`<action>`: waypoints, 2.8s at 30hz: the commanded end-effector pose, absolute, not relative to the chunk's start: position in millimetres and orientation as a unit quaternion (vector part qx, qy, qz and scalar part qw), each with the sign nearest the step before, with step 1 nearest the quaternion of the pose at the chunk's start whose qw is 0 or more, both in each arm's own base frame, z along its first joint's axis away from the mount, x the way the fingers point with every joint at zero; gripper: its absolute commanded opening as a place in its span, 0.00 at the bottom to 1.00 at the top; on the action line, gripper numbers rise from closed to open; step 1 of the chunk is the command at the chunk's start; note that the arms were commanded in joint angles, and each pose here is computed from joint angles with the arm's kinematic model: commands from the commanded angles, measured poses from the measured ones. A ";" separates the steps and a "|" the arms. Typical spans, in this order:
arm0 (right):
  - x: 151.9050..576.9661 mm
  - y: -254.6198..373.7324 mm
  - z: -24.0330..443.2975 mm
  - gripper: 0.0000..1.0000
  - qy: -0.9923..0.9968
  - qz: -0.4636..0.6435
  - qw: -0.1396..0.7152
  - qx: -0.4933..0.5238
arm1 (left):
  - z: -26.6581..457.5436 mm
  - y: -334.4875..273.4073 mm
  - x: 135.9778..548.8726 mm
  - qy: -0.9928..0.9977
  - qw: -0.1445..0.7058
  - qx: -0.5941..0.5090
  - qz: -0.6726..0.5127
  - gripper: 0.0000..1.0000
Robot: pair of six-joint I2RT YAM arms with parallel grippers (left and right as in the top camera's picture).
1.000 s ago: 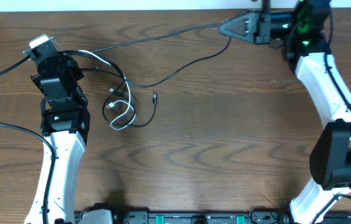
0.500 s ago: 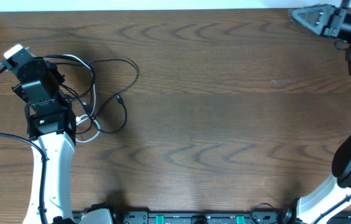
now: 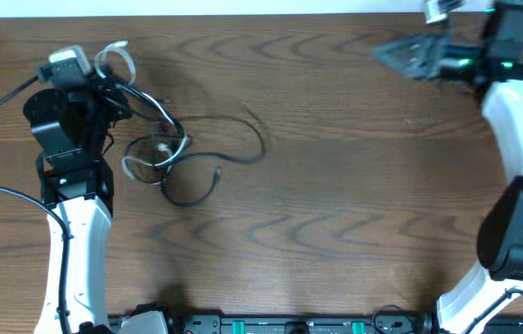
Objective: Untangle cables
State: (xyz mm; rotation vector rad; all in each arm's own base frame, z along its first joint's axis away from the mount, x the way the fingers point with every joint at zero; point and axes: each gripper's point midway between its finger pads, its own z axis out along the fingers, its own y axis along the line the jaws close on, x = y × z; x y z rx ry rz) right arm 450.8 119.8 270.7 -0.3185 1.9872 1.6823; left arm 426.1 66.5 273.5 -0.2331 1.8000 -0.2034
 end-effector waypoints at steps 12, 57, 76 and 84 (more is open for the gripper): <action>352.4 314.3 177.1 0.99 0.740 0.382 0.253 -0.493 | 302.8 14.1 421.4 0.746 0.601 -0.074 -0.277 0.08; 420.1 -71.1 107.3 0.01 0.964 -0.189 0.146 0.116 | 219.7 141.0 385.8 0.785 0.515 -0.342 0.045 0.09; 391.6 -162.2 95.2 0.01 0.957 -0.083 0.123 0.247 | 213.9 176.9 366.3 0.773 0.499 -0.384 0.079 0.37; 409.5 -112.4 94.5 0.51 0.978 0.029 0.138 0.154 | 211.5 147.7 381.1 0.796 0.499 -0.342 -0.003 0.57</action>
